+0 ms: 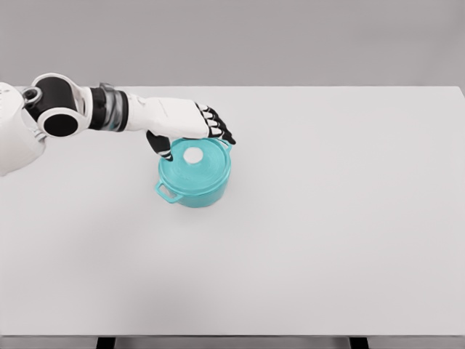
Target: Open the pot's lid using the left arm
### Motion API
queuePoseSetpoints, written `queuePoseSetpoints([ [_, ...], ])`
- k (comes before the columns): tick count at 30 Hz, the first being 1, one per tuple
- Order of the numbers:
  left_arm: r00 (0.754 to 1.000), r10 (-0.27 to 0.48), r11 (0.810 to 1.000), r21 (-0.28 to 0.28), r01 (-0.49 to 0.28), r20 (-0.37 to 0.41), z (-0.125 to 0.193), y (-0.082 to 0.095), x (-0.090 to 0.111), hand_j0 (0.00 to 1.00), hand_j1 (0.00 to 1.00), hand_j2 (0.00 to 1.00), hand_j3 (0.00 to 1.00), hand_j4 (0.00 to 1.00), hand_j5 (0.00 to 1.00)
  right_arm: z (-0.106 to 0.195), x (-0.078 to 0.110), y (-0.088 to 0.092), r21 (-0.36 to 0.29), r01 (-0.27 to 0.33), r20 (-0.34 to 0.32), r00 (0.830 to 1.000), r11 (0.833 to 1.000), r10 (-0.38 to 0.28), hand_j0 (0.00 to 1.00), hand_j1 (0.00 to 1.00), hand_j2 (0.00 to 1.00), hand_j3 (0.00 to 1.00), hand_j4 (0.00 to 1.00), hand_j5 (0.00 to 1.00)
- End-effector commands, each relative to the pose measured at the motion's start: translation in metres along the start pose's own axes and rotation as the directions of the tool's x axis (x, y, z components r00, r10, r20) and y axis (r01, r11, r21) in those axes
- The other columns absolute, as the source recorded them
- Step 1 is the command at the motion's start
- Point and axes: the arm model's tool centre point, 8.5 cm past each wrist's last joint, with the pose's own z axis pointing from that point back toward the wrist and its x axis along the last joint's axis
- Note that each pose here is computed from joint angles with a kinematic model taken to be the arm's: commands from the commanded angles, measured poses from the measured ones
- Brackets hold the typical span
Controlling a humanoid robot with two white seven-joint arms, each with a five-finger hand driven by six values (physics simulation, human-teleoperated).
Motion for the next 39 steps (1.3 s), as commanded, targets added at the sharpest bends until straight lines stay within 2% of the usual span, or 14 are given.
queuePoseSetpoints([
  [1,1.000,-0.002,1.000,-0.003,0.002,0.007,-0.001,-0.001,0.002,1.00,1.00,1.00,1.00,1.00,1.00,0.000,0.000,-0.001,-0.001,0.000,0.001,1.000,1.000,0.000,1.00,1.00,1.00,1.00,1.00,1.00],
  [5,1.000,0.000,1.000,-0.007,0.000,0.007,-0.002,-0.003,0.002,0.98,0.98,0.98,0.98,0.98,0.98,0.000,0.000,-0.001,-0.001,0.000,0.001,1.000,1.000,0.000,1.00,1.00,1.00,1.00,1.00,1.00],
  [9,1.000,0.000,1.000,-0.014,0.000,0.019,-0.007,-0.005,0.005,0.83,0.83,0.83,0.83,0.83,0.83,0.000,0.000,-0.001,-0.001,0.000,0.001,1.000,1.000,0.000,1.00,1.00,1.00,1.00,1.00,1.00],
  [34,1.000,0.016,0.999,-0.052,-0.016,0.005,-0.009,-0.021,0.001,0.83,0.83,0.83,0.83,0.83,0.83,0.000,0.000,-0.001,-0.003,0.000,0.001,1.000,1.000,0.000,1.00,1.00,1.00,1.00,1.00,1.00],
  [39,1.000,0.003,0.998,-0.065,-0.003,0.001,-0.010,-0.024,0.002,0.67,0.67,0.67,0.67,0.67,0.67,0.000,0.000,-0.001,-0.001,0.000,0.001,1.000,1.000,0.000,1.00,1.00,1.00,1.00,1.00,1.00],
])
